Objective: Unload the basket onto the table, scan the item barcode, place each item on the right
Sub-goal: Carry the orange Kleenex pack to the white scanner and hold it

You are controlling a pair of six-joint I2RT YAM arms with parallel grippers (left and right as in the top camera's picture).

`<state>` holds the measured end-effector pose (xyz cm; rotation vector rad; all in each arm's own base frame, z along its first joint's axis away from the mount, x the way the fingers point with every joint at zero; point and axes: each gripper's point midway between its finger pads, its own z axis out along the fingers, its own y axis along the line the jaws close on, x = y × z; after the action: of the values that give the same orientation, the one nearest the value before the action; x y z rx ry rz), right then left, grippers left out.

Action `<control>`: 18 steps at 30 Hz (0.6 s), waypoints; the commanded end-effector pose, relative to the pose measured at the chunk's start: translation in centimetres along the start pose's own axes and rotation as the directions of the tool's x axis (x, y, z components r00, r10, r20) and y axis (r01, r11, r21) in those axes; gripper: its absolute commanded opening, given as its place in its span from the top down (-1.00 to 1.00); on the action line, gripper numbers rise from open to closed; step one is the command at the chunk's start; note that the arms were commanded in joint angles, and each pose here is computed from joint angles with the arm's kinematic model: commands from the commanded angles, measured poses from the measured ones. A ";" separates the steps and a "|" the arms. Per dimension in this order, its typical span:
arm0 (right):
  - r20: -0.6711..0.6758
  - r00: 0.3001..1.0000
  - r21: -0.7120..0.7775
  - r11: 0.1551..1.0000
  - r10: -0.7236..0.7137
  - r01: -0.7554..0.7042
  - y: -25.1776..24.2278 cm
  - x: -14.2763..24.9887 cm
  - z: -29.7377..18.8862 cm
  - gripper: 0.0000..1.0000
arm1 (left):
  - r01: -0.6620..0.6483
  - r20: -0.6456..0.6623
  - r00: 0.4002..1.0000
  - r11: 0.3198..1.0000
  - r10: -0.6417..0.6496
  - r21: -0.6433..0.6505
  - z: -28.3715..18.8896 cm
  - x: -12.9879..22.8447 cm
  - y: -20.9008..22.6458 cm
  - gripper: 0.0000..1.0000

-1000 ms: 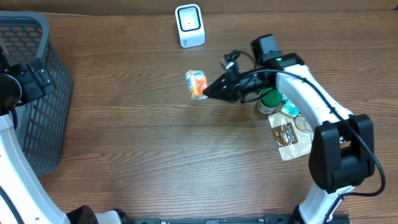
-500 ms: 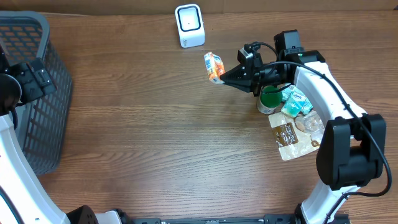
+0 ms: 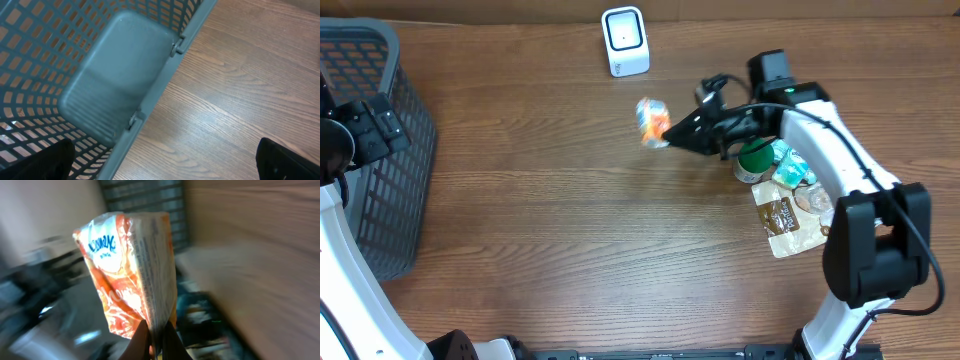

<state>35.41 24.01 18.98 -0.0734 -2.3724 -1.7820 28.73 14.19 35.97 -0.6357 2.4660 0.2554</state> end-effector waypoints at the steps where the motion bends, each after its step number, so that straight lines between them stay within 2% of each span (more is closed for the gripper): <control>1: 0.090 0.992 0.404 0.914 -0.093 0.049 -4.5 -0.6 2.4 0.92 | -0.015 0.012 1.000 1.000 0.015 -0.010 -0.2 -0.3 0.3 -0.99; 4: 0.106 0.982 0.642 0.765 -0.159 0.055 -7.8 -0.4 3.1 0.92 | -0.015 0.012 1.000 1.000 0.015 -0.010 -0.2 -0.3 0.3 -0.99; 9: 0.090 0.964 0.814 0.577 -0.250 0.074 -8.4 0.1 3.1 0.92 | -0.015 0.012 1.000 1.000 0.015 -0.010 -0.2 -0.3 0.3 -0.99; 14: 0.128 0.907 0.910 0.410 -0.401 0.053 -3.9 -1.7 0.1 0.92 | -0.015 0.012 1.000 1.000 0.015 -0.010 -0.2 -0.3 0.3 -1.00; 18: 0.202 0.785 0.955 0.297 -0.585 -0.024 1.6 -4.6 -3.4 0.92 | -0.015 0.012 1.000 1.000 0.015 -0.010 -0.2 -0.3 0.3 -0.99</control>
<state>36.59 24.09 15.55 0.1372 -3.3635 -0.3435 28.72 14.18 35.97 -0.6355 2.4660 0.2550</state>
